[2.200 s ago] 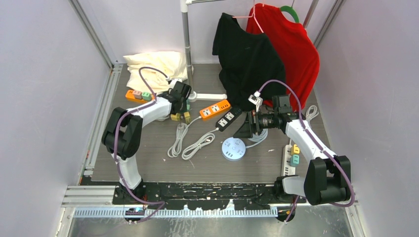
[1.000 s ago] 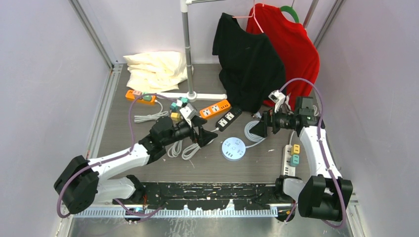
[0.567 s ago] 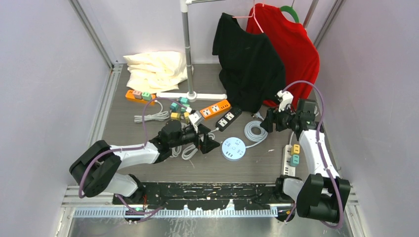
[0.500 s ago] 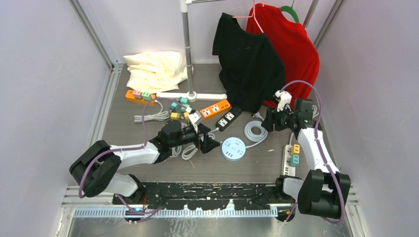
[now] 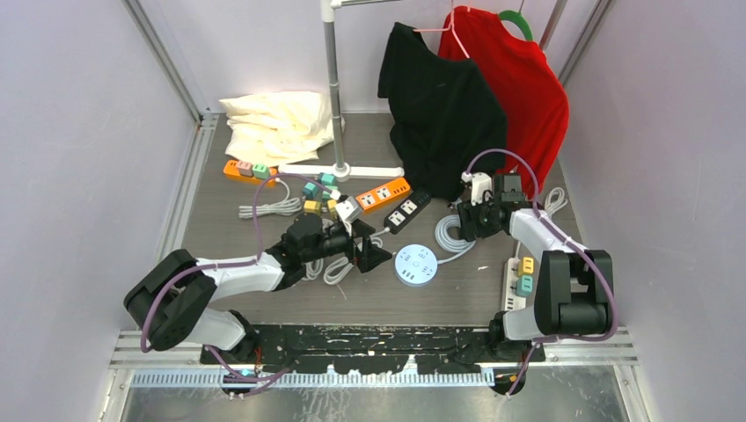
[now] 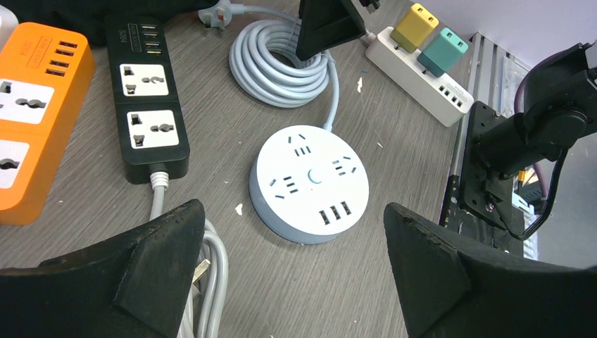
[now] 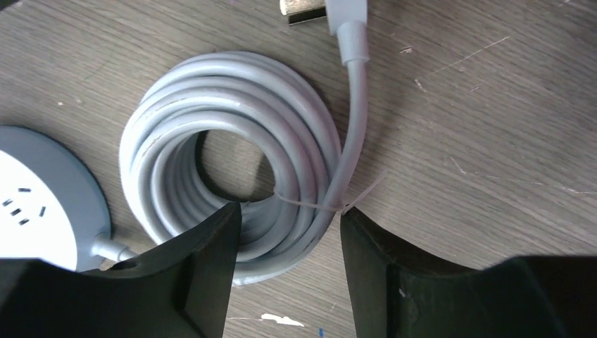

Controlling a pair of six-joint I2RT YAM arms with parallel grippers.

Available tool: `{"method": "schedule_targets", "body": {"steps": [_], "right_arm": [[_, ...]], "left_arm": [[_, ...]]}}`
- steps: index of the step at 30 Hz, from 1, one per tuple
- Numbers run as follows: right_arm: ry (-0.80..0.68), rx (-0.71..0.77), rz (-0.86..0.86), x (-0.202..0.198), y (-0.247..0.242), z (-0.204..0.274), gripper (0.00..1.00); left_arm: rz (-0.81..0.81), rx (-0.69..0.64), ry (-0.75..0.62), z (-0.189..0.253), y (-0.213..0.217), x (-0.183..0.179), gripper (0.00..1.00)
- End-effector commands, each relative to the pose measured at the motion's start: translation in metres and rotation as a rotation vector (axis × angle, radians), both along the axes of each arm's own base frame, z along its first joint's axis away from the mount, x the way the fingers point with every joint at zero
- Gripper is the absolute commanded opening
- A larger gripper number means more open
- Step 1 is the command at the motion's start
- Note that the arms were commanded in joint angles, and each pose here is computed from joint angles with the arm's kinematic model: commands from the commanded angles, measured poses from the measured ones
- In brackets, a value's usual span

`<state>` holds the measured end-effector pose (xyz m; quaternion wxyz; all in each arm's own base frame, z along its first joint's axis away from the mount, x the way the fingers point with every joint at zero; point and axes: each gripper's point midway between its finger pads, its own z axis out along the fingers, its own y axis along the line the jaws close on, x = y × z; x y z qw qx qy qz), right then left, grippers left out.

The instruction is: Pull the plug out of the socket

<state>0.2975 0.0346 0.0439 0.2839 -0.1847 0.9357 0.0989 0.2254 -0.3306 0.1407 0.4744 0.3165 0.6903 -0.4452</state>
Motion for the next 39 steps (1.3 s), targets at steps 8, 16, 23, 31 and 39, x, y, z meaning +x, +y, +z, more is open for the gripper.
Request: {"method": "schedule_targets", "body": {"steps": [8, 16, 23, 31, 39], "right_arm": [[-0.006, -0.114, -0.013, 0.025, -0.007, -0.004, 0.51], [-0.039, -0.109, -0.028, 0.032, -0.005, 0.009, 0.16], [-0.186, -0.002, 0.091, 0.028, 0.020, 0.054, 0.04], [-0.276, 0.097, 0.334, 0.000, 0.054, 0.085, 0.03], [-0.345, -0.056, 0.418, 0.023, 0.067, 0.097, 0.02]], "left_arm": [[-0.002, -0.047, -0.072, 0.018, -0.005, 0.007, 0.96], [0.000, -0.047, -0.072, 0.018, -0.005, 0.007, 0.97], [0.012, -0.052, -0.077, 0.018, -0.003, 0.007, 0.97], [0.064, -0.069, -0.095, 0.021, 0.005, 0.011, 0.97], [0.129, -0.083, -0.112, 0.023, 0.014, 0.016, 0.97]]}}
